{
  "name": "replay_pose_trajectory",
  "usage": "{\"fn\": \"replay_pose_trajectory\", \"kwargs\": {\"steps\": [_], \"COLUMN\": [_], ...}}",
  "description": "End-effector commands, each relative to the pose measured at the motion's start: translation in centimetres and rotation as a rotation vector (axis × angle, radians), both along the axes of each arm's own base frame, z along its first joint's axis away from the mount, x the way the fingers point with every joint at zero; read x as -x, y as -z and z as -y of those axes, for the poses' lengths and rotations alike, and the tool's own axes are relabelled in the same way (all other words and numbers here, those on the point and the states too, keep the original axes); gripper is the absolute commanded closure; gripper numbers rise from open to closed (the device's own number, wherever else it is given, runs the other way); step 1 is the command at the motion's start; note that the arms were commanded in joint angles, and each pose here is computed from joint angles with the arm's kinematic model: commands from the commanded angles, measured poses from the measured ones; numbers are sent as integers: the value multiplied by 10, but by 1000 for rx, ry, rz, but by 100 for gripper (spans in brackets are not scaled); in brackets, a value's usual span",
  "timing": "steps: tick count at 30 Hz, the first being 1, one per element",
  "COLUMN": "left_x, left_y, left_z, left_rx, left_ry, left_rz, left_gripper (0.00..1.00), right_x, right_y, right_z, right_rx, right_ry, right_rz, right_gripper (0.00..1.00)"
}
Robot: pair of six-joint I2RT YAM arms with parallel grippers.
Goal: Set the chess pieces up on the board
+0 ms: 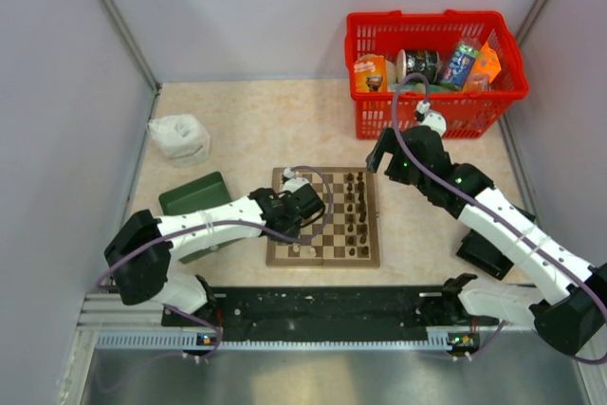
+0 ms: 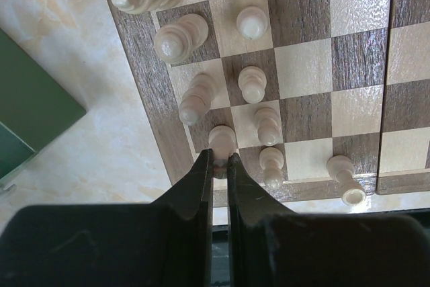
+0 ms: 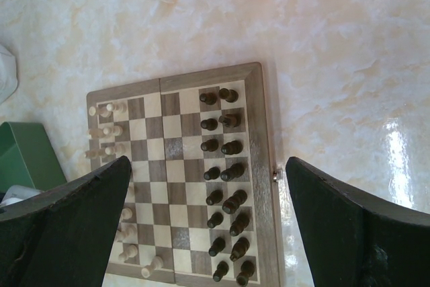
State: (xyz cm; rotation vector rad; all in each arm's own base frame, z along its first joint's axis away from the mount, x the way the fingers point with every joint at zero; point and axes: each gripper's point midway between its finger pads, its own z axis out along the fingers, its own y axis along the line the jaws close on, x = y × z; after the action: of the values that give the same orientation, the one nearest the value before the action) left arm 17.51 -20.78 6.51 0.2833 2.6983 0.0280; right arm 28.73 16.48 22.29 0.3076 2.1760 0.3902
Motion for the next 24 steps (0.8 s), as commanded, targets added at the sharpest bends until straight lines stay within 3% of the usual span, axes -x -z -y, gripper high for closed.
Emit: {"fn": "replay_pose_trajectory", "kwargs": {"steps": [1, 24], "left_x": [-1, 0], "left_y": [4, 5], "left_z": [-1, -8], "left_rx": [-8, 5], "left_ry": [0, -34], "left_rz": [-1, 17], "left_gripper": [100, 100], "right_x": [-8, -7], "right_y": [-12, -10], "right_z": [0, -2], "right_rx": [-14, -16], "right_ry": [8, -1], "right_rz": [40, 34], "right_gripper": [1, 1]}}
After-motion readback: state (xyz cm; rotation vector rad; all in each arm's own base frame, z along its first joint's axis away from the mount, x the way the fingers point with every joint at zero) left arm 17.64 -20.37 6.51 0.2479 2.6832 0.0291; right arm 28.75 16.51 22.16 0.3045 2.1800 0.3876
